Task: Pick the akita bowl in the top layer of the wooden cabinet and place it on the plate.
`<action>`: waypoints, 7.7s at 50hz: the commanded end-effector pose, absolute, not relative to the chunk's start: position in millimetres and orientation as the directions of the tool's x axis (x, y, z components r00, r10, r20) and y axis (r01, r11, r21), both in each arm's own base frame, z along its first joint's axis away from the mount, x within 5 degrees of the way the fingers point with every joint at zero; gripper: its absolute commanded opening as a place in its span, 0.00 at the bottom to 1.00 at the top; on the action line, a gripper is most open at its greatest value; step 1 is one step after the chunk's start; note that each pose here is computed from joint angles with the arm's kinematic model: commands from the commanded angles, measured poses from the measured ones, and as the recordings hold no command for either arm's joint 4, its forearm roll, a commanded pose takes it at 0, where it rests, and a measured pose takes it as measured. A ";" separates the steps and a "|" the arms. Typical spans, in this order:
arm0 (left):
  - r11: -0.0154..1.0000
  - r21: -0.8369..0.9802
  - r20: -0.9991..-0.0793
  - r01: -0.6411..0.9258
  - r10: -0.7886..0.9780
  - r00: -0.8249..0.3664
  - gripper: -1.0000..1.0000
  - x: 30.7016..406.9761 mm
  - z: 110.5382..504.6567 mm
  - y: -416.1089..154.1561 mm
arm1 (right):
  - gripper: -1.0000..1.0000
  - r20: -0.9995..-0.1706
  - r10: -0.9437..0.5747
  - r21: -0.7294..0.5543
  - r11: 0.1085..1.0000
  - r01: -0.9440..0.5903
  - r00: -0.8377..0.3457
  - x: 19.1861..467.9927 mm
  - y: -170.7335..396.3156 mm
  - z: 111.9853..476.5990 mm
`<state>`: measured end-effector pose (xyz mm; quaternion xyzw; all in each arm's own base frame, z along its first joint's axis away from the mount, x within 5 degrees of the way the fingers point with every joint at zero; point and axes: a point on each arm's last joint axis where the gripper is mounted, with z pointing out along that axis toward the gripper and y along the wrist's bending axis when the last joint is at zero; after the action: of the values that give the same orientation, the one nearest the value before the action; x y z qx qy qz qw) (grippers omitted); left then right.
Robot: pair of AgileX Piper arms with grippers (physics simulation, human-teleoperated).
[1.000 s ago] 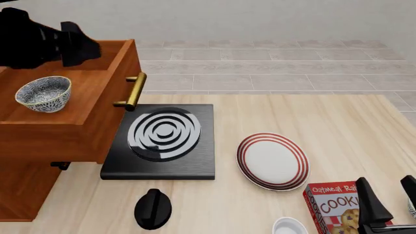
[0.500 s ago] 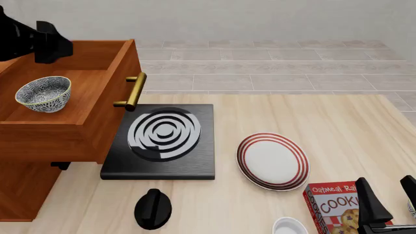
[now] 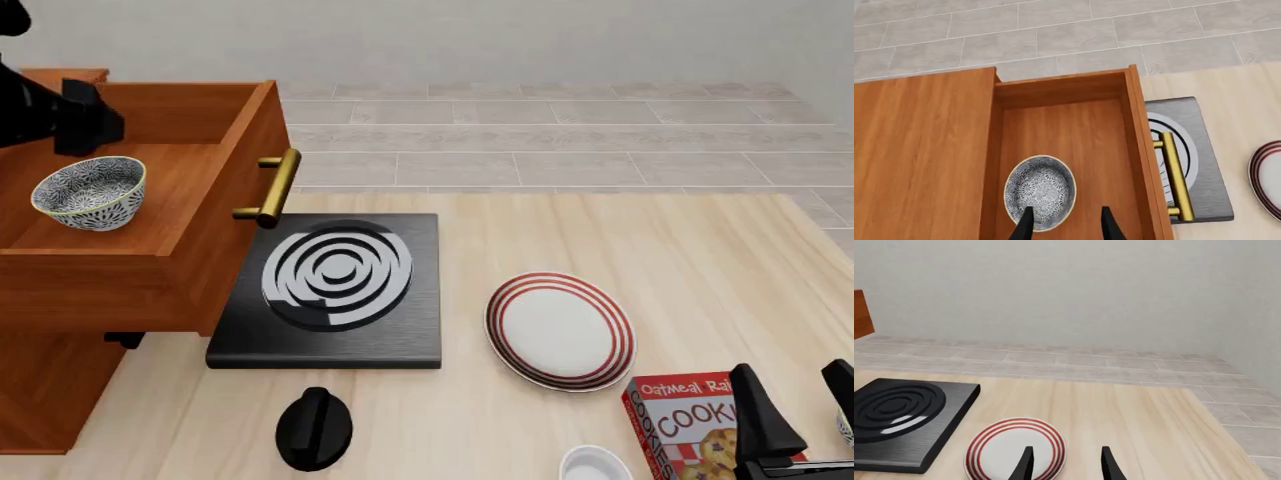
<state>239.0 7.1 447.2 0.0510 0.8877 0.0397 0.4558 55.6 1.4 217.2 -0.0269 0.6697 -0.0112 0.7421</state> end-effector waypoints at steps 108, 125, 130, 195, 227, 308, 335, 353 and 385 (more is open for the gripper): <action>0.987 0.140 -0.694 0.080 0.156 -0.703 0.00 282.5 357.7 17.0 | 1.00 -0.993 -0.050 -0.051 0.999 -0.010 0.109 55.4 0.9 218.6; 0.989 0.120 -0.746 0.081 0.144 -0.650 0.00 286.1 391.8 6.6 | 1.00 -0.993 -0.048 -0.050 0.999 -0.010 0.109 55.4 0.9 218.2; 0.989 0.116 -0.750 0.089 0.145 -0.645 0.00 288.0 394.7 3.1 | 1.00 -0.993 -0.048 -0.049 0.999 -0.010 0.110 55.4 0.8 218.3; 0.938 0.195 -0.876 0.286 0.298 -0.379 0.00 284.6 506.9 -57.1 | 1.00 -0.992 -0.042 -0.043 0.999 -0.011 0.116 55.1 0.9 220.0; 0.825 0.228 -0.892 0.517 0.390 -0.229 0.00 272.7 538.1 -135.0 | 1.00 -0.992 -0.032 -0.033 0.999 -0.014 0.121 54.8 1.0 221.7; 0.557 0.307 -0.811 0.772 0.578 -0.095 0.00 295.7 413.7 -280.7 | 1.00 -0.990 0.011 0.008 1.000 -0.019 0.137 54.2 1.0 225.7; 0.506 0.298 -0.807 0.810 0.586 -0.070 0.00 293.1 370.5 -318.1 | 1.00 -0.988 0.022 0.021 1.000 -0.008 0.152 53.6 0.3 228.8; 0.490 0.308 -0.798 0.816 0.600 -0.059 0.00 303.0 341.0 -333.3 | 1.00 -0.987 0.030 0.028 1.000 -0.009 0.155 53.5 0.3 229.3; 0.453 0.279 -0.785 0.846 0.616 -0.071 0.00 295.4 289.4 -360.7 | 1.00 -0.987 0.035 0.033 0.999 -0.017 0.157 53.1 0.6 231.0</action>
<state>298.0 -351.8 306.3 0.4991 0.7231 -0.1256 0.4608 53.3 0.6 230.2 0.0061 0.6493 0.0157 0.7603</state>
